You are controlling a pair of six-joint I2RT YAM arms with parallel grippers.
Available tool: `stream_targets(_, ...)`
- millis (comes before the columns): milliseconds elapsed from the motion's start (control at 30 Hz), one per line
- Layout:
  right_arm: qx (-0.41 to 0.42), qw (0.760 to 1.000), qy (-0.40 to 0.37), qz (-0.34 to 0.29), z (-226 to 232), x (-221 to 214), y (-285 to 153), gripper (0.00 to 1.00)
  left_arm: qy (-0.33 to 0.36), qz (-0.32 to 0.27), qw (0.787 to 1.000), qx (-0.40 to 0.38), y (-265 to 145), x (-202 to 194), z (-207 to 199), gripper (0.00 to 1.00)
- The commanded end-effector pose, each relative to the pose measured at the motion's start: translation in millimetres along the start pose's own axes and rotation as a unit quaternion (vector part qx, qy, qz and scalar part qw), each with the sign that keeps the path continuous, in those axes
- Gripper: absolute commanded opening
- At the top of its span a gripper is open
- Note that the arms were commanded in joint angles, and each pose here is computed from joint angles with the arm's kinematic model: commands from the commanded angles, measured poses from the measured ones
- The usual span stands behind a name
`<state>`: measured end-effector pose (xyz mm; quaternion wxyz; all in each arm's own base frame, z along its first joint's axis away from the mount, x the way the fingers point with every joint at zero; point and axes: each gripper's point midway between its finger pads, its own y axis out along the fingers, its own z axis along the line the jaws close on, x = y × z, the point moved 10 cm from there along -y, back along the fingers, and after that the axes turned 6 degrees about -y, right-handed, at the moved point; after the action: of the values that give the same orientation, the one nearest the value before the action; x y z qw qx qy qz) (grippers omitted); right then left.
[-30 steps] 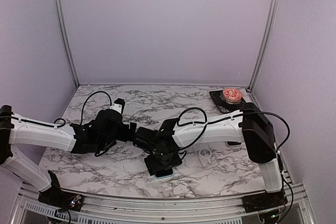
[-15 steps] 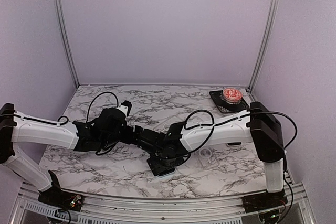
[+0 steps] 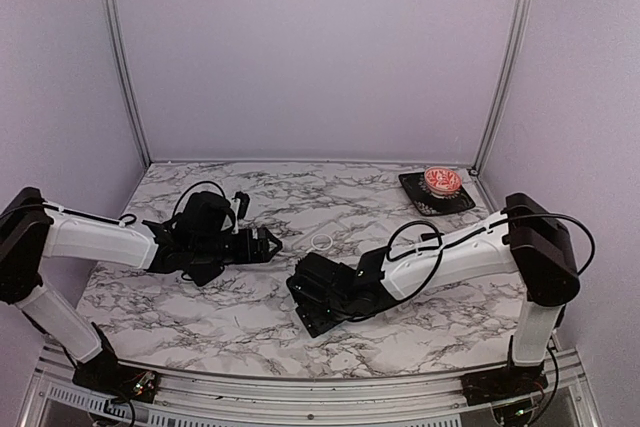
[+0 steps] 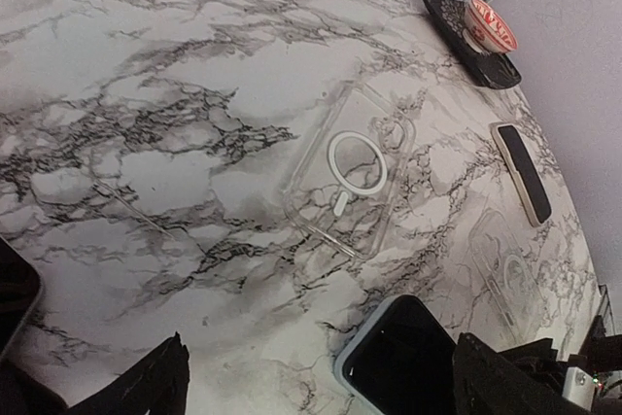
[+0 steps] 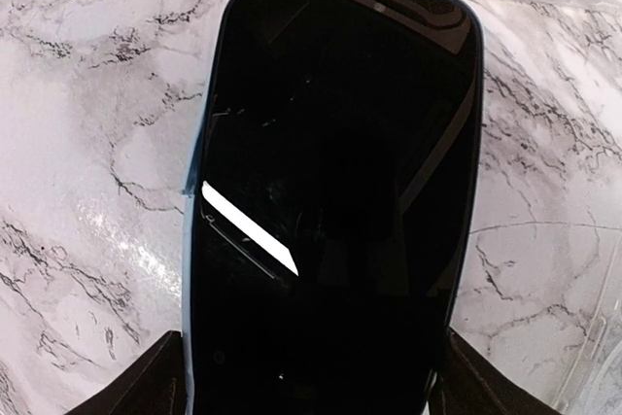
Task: Put the phone into the phone case
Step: Pick up the phone with the phone case at the center of the board.
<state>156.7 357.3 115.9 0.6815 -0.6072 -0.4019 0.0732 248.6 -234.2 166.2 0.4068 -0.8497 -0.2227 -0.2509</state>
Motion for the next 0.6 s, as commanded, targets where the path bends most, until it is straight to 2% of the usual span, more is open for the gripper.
stream_targets(0,-0.015,0.998,-0.004,-0.058,-8,10,-6,0.00,-0.066,0.052,0.994,-0.063,17,-13,-4,0.95)
stream_targets(133,-0.009,0.997,0.001,-0.083,-11,9,-10,0.00,-0.083,0.056,0.992,-0.076,27,-12,-6,0.94)
stream_targets(300,-0.015,0.999,0.007,-0.033,-17,9,0,0.01,-0.099,0.057,0.992,-0.056,36,-14,-1,0.94)
stream_targets(333,-0.014,1.000,0.006,-0.017,-17,9,1,0.05,-0.100,0.059,0.992,-0.055,37,-15,0,0.94)
stream_targets(433,-0.012,0.999,0.007,0.036,-18,6,6,0.28,-0.099,0.061,0.992,-0.052,38,-17,2,0.94)
stream_targets(567,0.003,0.995,-0.006,0.104,-17,3,12,0.64,-0.092,0.053,0.993,-0.044,36,-17,4,0.94)
